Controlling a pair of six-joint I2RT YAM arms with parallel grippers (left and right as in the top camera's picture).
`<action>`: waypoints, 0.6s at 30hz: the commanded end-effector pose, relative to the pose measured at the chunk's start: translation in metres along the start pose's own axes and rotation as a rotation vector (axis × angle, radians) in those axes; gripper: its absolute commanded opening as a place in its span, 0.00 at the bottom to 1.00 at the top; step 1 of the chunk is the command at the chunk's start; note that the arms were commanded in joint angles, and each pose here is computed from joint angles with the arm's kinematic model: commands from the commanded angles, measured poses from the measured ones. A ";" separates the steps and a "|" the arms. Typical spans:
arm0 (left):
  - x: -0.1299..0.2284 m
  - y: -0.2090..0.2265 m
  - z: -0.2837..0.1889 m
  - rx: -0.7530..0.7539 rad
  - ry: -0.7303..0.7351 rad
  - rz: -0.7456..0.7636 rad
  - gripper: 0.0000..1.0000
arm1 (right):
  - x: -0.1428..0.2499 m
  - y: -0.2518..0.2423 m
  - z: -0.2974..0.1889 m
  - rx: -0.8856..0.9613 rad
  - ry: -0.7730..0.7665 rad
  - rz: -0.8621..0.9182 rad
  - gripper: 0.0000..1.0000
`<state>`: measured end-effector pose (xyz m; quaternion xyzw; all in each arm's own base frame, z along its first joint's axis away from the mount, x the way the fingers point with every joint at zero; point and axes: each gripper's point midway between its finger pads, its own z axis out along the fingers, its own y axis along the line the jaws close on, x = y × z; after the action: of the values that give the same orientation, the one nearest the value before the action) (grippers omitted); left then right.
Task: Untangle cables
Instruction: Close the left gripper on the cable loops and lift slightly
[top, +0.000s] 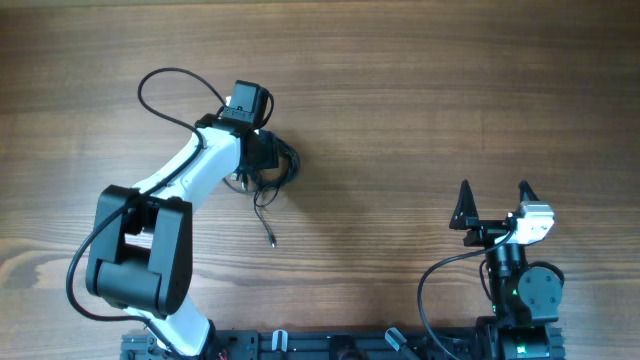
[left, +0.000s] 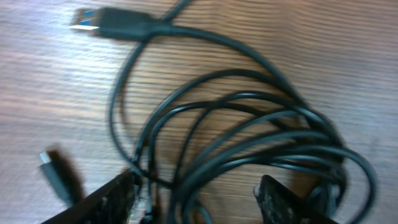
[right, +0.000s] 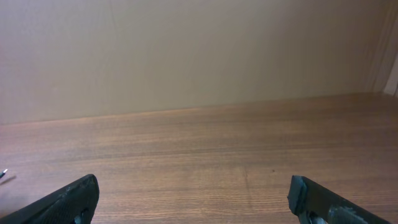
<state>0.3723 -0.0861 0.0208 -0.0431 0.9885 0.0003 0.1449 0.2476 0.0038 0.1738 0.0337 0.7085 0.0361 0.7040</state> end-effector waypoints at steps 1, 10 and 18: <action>-0.001 -0.011 -0.001 0.065 0.000 0.061 0.42 | -0.003 -0.003 -0.001 0.017 -0.015 -0.018 1.00; -0.004 -0.021 -0.002 0.110 -0.016 0.065 0.34 | -0.003 -0.003 -0.001 0.017 -0.015 -0.018 1.00; 0.001 -0.025 0.020 0.139 -0.097 0.071 0.04 | -0.003 -0.003 -0.001 0.017 -0.015 -0.018 1.00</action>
<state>0.3825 -0.1072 0.0049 -0.0058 0.9793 -0.0551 0.1945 0.2476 0.0038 0.1738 0.0335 0.7085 0.0360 0.7040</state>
